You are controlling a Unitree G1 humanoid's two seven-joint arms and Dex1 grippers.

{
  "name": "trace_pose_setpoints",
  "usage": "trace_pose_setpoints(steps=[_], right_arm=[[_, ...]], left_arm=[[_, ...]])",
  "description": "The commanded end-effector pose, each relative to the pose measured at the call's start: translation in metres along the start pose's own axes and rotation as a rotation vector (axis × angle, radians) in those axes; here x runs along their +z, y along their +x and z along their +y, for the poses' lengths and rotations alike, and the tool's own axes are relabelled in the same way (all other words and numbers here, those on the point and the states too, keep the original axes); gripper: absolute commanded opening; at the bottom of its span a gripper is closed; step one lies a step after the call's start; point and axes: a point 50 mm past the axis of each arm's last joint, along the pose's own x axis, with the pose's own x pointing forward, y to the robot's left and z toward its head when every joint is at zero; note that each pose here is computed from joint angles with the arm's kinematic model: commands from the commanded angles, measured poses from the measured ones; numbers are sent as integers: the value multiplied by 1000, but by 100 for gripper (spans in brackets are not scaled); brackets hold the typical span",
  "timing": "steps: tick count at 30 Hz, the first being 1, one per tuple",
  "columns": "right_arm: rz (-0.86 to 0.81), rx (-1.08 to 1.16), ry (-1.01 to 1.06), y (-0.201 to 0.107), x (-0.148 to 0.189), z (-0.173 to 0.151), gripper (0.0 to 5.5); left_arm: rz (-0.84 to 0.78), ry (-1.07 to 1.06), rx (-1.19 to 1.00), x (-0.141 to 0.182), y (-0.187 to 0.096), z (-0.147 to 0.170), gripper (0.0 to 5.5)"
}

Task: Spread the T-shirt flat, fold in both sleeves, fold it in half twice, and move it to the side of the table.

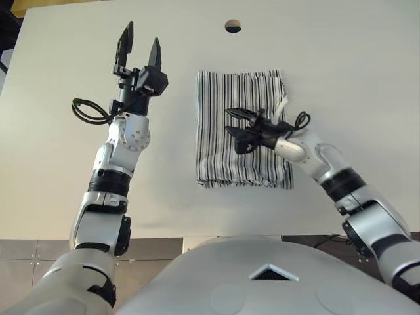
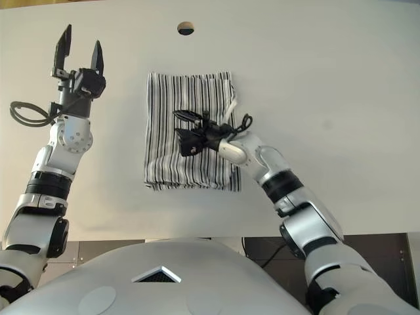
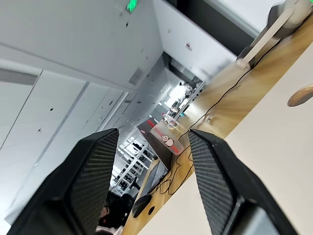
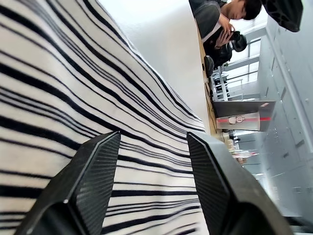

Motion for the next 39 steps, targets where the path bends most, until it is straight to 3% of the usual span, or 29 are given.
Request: trace_pose_setpoints(steps=[1, 2, 4, 7, 10, 15, 26, 29, 39], right_arm=[[-140, -481, -38, -46, 29, -80, 253], [-109, -505, -63, -62, 28, -88, 253], [32, -330, -116, -95, 11, -73, 253], [236, 89, -68, -148, -12, -17, 306], [280, 446, -26, -184, -5, 28, 330], [180, 556, -31, -175, 11, 37, 330], [92, 546, -59, -139, 8, 41, 330], [79, 543, -50, -137, 8, 41, 333], [35, 534, -18, -140, 6, 38, 128]], left_arm=[[-114, 96, -184, 5, -26, 14, 264], [-138, 146, -268, 4, -38, 16, 264], [-142, 241, -497, -3, -69, 16, 264], [-170, 213, -776, 6, -113, 4, 269], [-231, 137, -974, 22, -139, -13, 269], [-275, 101, -1128, 31, -151, -21, 269], [-442, 91, -1216, 42, -134, -47, 269], [-481, 84, -1245, 44, -133, -52, 228], [-497, 57, -1225, 41, -134, -47, 70]])
